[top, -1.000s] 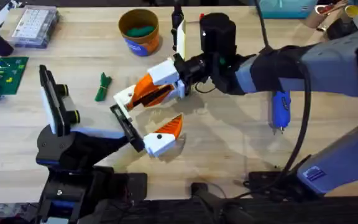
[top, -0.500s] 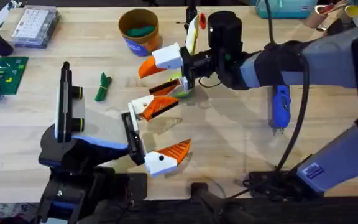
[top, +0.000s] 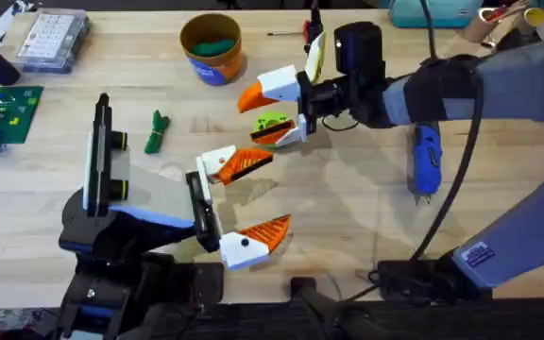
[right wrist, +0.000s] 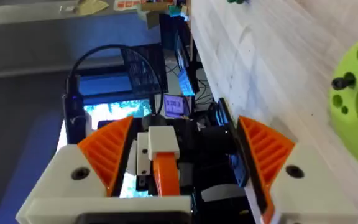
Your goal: Pick up the gripper from the table and insert it into the empty holder that is missing its gripper. Then pick up a screw, insert it into the mounting hole, and use the screwdriver to tighten it. Finally, clean up the table by picking up the vegetable and placing it into the bucket.
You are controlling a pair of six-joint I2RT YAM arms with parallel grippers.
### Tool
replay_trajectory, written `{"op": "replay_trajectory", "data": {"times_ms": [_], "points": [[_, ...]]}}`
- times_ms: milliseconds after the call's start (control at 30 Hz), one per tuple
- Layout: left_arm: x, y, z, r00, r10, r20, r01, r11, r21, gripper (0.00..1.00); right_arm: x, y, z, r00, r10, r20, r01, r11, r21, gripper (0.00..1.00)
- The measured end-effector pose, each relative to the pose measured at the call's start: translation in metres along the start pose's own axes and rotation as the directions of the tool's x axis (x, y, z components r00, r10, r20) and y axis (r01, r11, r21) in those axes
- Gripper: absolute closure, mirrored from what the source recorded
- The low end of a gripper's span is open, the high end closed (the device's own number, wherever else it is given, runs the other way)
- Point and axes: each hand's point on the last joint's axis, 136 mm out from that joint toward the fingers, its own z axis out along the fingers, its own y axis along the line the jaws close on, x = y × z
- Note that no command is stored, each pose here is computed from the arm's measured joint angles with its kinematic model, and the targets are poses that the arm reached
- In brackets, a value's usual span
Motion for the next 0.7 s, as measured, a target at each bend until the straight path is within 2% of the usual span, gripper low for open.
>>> {"op": "replay_trajectory", "data": {"times_ms": [233,400,700], "points": [[0.000,0.000,0.000,1.000,0.000,0.000,0.000,1.000,0.000,0.010,0.017,0.007,-0.009,0.999,-0.044,-0.030,0.043,0.999,-0.026,0.004],[0.000,0.000,0.000,1.000,0.000,0.000,0.000,1.000,0.000,0.010,0.037,0.025,-0.017,0.990,-0.128,-0.050,0.125,0.990,-0.058,0.004],[0.000,0.000,0.000,1.000,0.000,0.000,0.000,1.000,0.000,0.010,0.060,0.029,-0.010,0.965,-0.228,-0.133,0.213,0.970,-0.112,0.004]]}}
